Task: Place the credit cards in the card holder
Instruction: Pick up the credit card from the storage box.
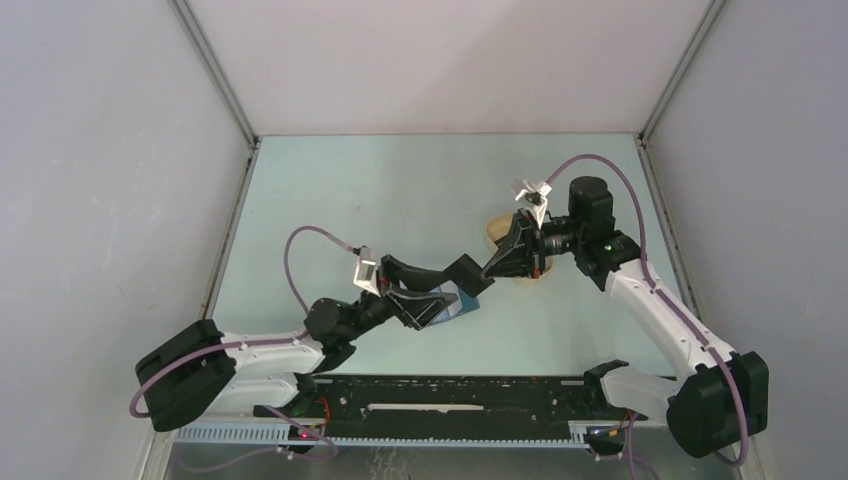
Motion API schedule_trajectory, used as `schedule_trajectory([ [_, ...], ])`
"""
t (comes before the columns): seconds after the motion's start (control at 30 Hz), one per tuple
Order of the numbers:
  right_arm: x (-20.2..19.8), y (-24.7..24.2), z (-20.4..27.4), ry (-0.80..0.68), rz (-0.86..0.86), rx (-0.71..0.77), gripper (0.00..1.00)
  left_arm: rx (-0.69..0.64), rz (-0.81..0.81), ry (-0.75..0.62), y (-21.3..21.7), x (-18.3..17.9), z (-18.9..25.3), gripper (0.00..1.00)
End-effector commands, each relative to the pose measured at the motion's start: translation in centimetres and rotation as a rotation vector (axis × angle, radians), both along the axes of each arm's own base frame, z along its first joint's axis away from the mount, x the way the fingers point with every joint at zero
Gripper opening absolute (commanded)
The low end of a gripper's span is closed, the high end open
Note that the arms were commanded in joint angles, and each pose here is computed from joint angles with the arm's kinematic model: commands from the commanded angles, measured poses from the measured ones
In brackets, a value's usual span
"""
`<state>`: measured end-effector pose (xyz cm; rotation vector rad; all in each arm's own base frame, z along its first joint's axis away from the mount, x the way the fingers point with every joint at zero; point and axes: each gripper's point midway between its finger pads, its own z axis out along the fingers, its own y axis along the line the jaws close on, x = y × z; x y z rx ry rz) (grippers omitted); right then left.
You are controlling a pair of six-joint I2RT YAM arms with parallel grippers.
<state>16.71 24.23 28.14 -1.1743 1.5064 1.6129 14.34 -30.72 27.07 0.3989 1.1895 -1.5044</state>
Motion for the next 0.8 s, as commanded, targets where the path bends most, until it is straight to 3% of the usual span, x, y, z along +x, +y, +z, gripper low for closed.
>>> schedule_trajectory([
  [0.0, 0.1, 0.5, 0.5, -0.021, 0.015, 0.007, 0.00, -0.058, 0.026, -0.030, -0.3, 0.6, 2.1, 0.64],
  [0.17, 0.3, 0.7, 0.1, -0.012, 0.017, 0.000, 0.00, -0.059, 0.012, -0.029, -0.9, 0.8, 2.2, 0.52],
  [0.43, 0.3, 1.3, -0.7, 0.010, 0.037, -0.011, 0.00, -0.070, -0.012, -0.036, -1.3, 0.6, 2.1, 0.43],
  [0.5, 0.3, 1.4, -0.9, 0.015, 0.041, -0.014, 0.00, -0.068, -0.010, -0.040, -1.3, 0.6, 2.0, 0.34],
  [0.6, 0.2, 1.5, -1.1, 0.016, 0.050, -0.015, 0.00, -0.058, -0.010, -0.049, -1.3, 0.5, 1.8, 0.02],
  [0.7, 0.1, 1.5, -1.4, -0.003, 0.044, -0.028, 0.00, -0.053, 0.007, -0.036, -0.7, 0.8, 1.3, 0.00],
  [0.73, 0.0, 1.5, -1.5, -0.019, 0.046, -0.037, 0.04, -0.051, 0.009, -0.034, -0.5, 0.9, 1.1, 0.00],
  [0.77, 0.0, 1.6, -1.7, -0.034, 0.047, -0.047, 0.17, -0.046, 0.003, -0.030, -0.3, 1.0, 0.9, 0.00],
])
